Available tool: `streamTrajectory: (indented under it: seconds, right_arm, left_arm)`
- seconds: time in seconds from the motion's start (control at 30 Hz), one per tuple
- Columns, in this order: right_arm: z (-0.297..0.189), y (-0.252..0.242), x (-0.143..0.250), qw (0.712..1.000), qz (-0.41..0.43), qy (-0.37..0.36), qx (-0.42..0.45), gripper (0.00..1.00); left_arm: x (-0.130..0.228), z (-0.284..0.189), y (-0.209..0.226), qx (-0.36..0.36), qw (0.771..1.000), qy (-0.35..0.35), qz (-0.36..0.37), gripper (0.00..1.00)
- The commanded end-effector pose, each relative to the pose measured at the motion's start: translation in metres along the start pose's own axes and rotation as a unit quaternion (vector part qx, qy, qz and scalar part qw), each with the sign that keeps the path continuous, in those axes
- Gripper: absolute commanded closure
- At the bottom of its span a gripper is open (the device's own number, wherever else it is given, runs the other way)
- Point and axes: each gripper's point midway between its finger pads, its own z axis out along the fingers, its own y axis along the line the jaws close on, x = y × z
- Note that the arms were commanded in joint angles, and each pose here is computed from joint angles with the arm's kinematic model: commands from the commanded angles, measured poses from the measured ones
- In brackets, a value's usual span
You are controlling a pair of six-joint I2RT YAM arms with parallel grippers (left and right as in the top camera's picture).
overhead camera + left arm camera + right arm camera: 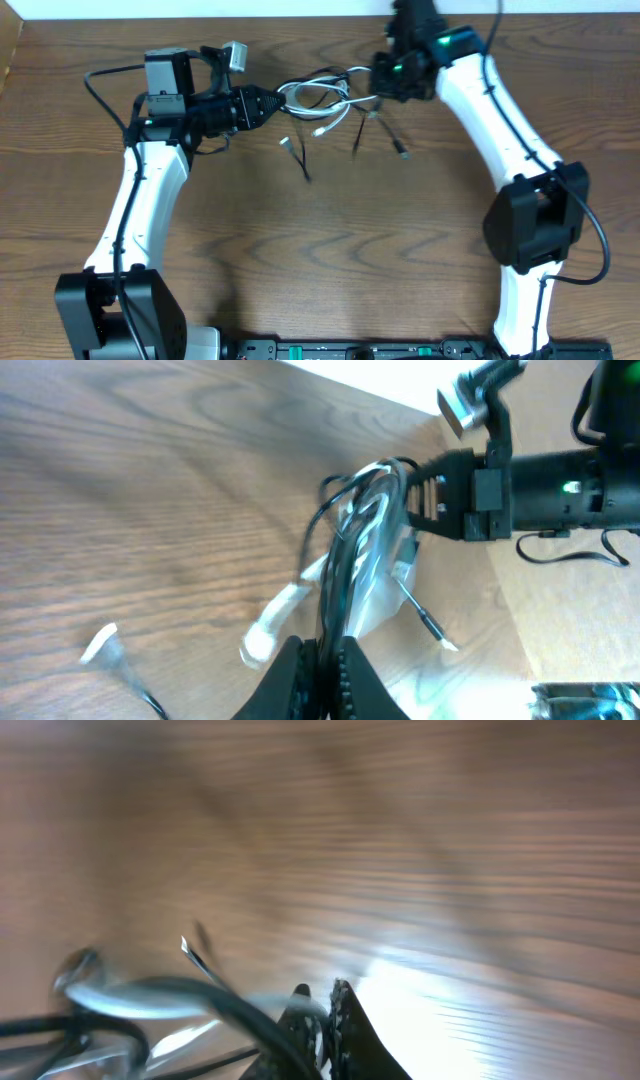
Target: Untangle cables
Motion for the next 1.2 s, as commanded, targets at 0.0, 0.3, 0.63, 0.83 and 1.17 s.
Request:
streamTrajectory:
  seconds: [0.0, 0.3, 0.63, 0.83, 1.17]
  right_arm:
    - [-0.018, -0.106, -0.031, 0.991, 0.067, -0.031, 0.112, 0.99]
    - [-0.031, -0.144, -0.033, 0.997, 0.04, -0.003, 0.069, 0.99]
    - [-0.058, -0.22, -0.012, 0.962, 0.122, 0.012, 0.245, 0.99]
    - [-0.053, -0.209, 0.013, 0.969, 0.085, 0.075, 0.221, 0.99]
    - [-0.036, -0.142, 0.017, 0.992, -0.058, 0.108, 0.019, 0.18]
  left_arm:
    - [-0.02, -0.026, 0.013, -0.025, 0.999, -0.039, 0.001, 0.92]
    - [-0.022, -0.027, 0.013, -0.025, 0.999, -0.043, 0.015, 0.93]
    - [-0.01, -0.035, 0.061, -0.161, 0.986, -0.031, -0.005, 0.93]
    - [0.005, -0.037, 0.075, -0.211, 0.977, -0.004, -0.01, 0.93]
    - [0.011, 0.0, 0.006, -0.073, 0.985, 0.027, 0.157, 0.93]
